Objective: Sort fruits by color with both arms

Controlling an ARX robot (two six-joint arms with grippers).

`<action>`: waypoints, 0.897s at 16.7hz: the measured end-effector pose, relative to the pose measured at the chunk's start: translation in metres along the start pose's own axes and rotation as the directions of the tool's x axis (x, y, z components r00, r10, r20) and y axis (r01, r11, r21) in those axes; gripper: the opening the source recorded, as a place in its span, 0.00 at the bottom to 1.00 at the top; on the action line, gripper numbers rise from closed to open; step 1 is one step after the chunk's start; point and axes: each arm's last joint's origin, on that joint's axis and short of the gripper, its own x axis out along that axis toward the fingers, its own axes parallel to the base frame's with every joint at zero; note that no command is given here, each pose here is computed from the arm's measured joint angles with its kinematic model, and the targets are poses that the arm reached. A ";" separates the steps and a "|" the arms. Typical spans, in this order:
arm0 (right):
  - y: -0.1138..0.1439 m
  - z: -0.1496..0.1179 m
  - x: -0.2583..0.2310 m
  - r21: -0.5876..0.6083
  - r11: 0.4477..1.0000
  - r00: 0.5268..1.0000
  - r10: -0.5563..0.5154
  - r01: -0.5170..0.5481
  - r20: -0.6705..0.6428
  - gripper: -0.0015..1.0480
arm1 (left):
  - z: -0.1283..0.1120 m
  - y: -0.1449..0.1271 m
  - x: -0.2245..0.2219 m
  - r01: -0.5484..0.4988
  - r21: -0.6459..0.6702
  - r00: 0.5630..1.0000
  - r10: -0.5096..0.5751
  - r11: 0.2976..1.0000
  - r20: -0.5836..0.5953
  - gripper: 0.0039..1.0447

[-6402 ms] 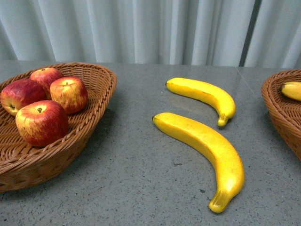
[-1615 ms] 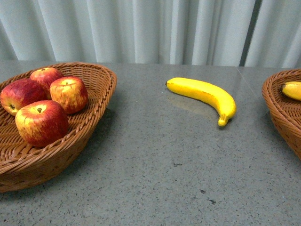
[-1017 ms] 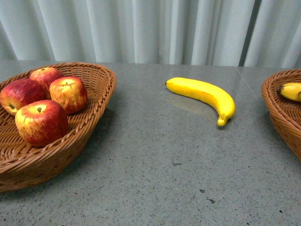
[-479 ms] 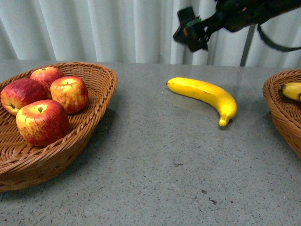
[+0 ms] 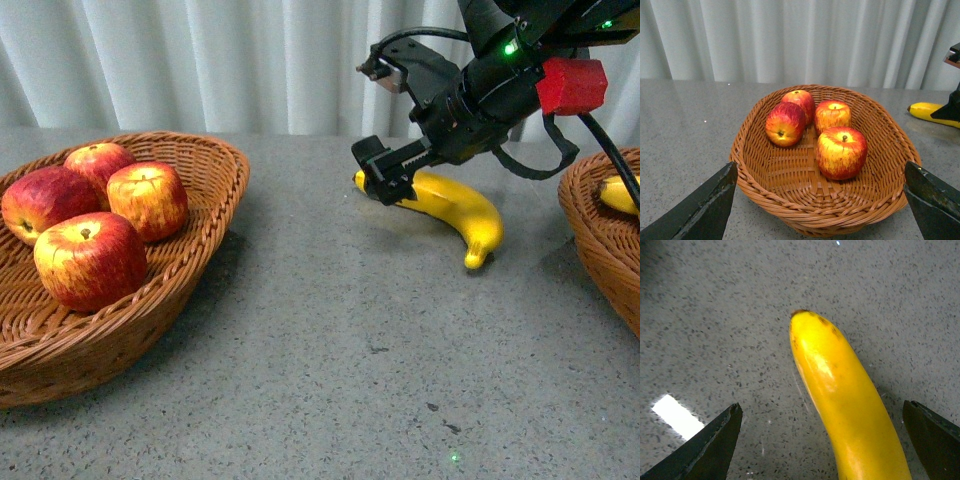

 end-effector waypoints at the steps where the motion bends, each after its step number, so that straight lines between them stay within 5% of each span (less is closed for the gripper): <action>1: -0.001 -0.003 0.002 0.003 1.000 0.999 -0.016 0.016 -0.029 0.94 | 0.000 0.000 0.000 0.000 0.000 1.000 0.000 1.000 0.000 0.94; 7: -0.016 -0.025 0.005 -0.030 0.996 0.985 -0.086 0.082 -0.148 0.94 | 0.000 0.000 0.000 0.000 0.000 1.000 0.000 1.000 0.000 0.94; 13: -0.007 -0.027 0.009 -0.044 0.997 0.989 -0.068 0.063 -0.133 0.38 | 0.000 0.000 0.000 0.000 0.000 1.000 0.000 1.000 0.000 0.94; 15: -0.009 -0.020 0.009 0.023 0.999 0.998 -0.038 0.040 -0.045 0.35 | 0.000 0.000 0.000 0.000 0.000 1.000 0.000 1.000 0.000 0.94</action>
